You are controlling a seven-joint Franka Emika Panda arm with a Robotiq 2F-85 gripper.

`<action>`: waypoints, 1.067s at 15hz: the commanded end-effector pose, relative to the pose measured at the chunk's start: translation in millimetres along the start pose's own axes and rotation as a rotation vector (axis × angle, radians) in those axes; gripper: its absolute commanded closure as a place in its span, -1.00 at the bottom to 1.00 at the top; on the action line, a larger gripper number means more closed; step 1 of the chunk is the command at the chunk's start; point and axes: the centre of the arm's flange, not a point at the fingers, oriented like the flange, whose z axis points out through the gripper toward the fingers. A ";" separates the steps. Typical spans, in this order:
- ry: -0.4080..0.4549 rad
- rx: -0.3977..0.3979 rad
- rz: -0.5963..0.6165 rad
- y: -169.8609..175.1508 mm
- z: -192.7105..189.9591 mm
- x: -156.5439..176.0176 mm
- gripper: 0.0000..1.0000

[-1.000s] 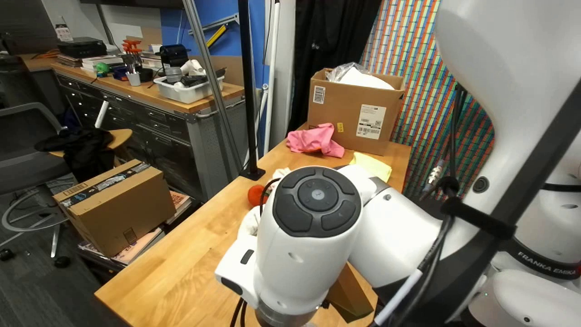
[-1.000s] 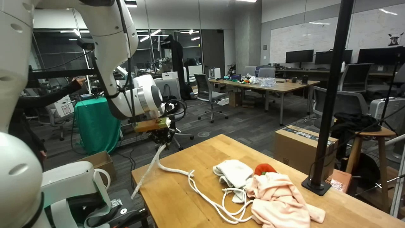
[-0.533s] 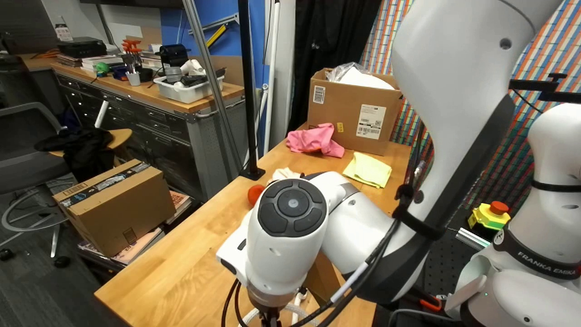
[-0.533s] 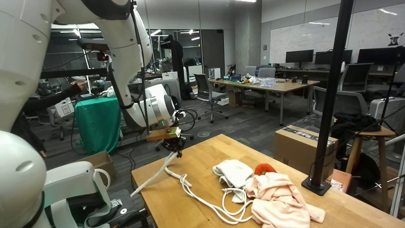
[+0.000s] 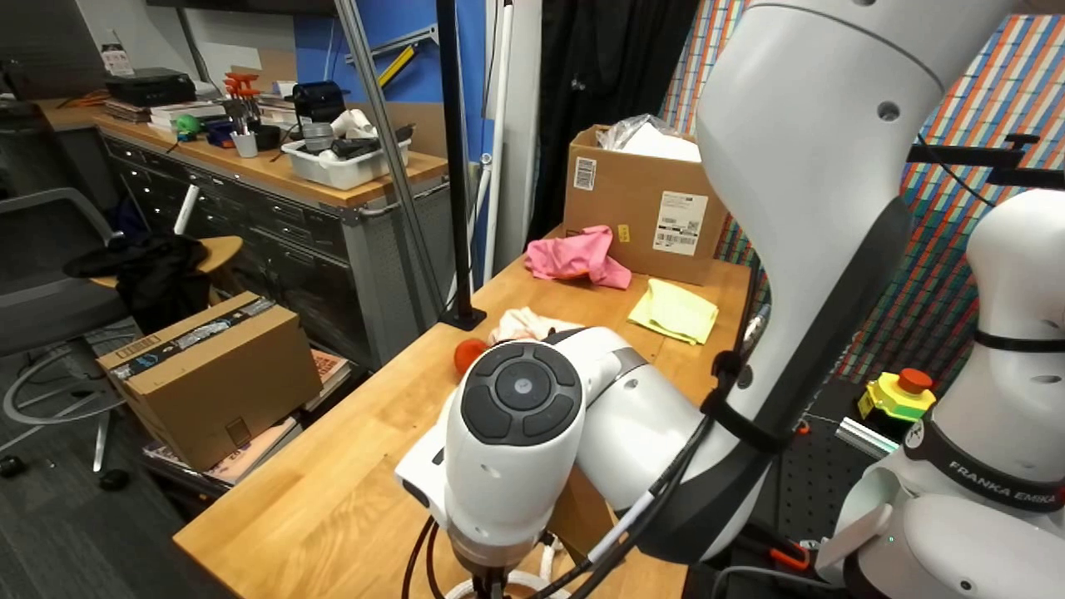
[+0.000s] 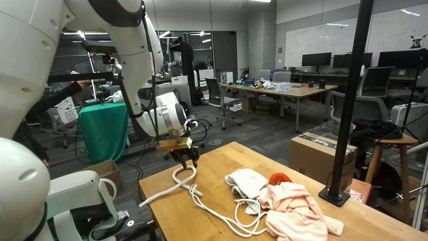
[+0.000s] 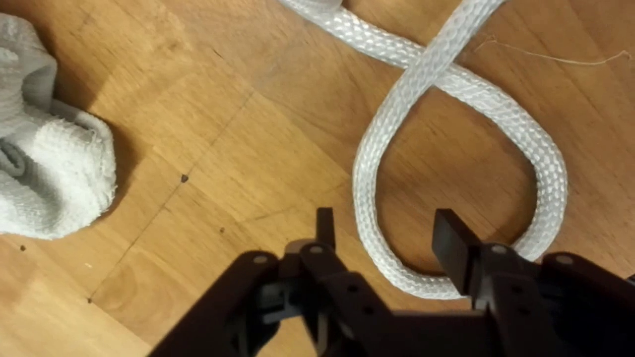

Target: Spread the objects on the table

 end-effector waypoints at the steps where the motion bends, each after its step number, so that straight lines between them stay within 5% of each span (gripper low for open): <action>1: 0.013 -0.022 -0.025 4.9 -20.1 0.4 -0.76; 3: 0.011 -0.060 -0.035 13.5 -33.2 -6.4 -1.00; 10: -0.081 -0.245 -0.052 84.5 -47.9 -36.0 -1.00; 16: -0.057 -0.258 -0.020 147.5 -37.2 -61.0 -1.00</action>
